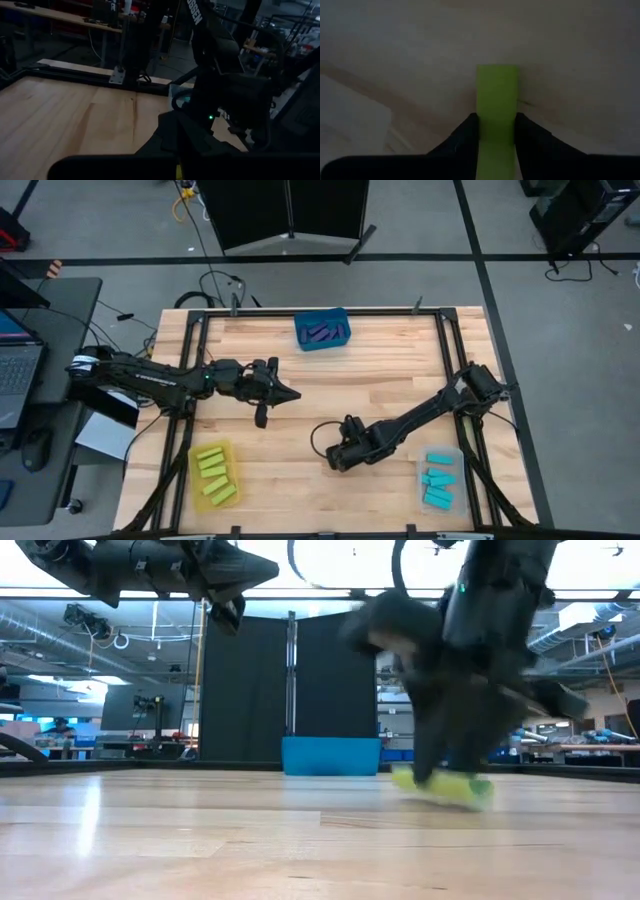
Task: Sort blocks
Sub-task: Put the yellow green block into the yellow bin
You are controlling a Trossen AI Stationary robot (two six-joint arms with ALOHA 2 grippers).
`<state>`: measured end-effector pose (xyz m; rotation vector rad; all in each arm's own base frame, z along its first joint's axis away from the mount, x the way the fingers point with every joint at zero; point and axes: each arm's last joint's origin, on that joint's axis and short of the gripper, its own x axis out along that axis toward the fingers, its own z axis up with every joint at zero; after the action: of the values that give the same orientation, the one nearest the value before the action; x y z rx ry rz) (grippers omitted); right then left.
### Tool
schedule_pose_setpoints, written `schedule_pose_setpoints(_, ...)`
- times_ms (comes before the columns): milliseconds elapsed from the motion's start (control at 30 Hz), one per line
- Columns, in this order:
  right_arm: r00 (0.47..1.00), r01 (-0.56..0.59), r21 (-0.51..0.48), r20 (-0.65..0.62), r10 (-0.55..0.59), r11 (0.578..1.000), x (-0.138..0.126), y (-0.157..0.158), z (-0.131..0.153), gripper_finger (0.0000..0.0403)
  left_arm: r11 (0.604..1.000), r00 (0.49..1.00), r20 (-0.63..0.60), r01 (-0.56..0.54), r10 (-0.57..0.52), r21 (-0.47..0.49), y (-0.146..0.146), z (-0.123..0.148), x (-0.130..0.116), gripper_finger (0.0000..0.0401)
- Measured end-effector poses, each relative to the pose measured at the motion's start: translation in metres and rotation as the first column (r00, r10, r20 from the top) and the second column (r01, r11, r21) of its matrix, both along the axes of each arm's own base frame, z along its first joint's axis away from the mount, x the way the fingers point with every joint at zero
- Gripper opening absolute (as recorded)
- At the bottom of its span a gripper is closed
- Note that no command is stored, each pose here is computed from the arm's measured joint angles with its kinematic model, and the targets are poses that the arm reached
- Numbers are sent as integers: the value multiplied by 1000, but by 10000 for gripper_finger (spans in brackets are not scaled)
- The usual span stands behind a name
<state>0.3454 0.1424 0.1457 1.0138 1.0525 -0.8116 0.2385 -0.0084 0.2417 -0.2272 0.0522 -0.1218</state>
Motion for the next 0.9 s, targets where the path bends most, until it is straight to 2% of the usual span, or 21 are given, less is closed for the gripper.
schedule_pose_setpoints(133,990,-68,-61,122,75,996,0,-6,33,105,1000,1000,8,0,1,-29,0,1,0,3)
schedule_pose_setpoints(267,947,-120,-177,276,166,977,1,-13,67,105,998,999,49,3,0,-63,0,5,0,3)
schedule_pose_setpoints(467,808,-145,-385,485,334,911,5,-29,122,105,997,983,184,14,0,-79,0,19,-1,11)
schedule_pose_setpoints(567,722,-138,-464,558,409,875,9,-40,145,105,990,977,212,28,3,-140,0,23,-2,17)
schedule_pose_setpoints(667,655,-119,-527,595,465,841,9,-50,163,105,978,976,218,42,3,-202,0,27,0,23)
schedule_pose_setpoints(900,582,-74,-632,600,549,771,5,-66,188,105,973,965,263,63,-2,-224,-1,44,3,50)
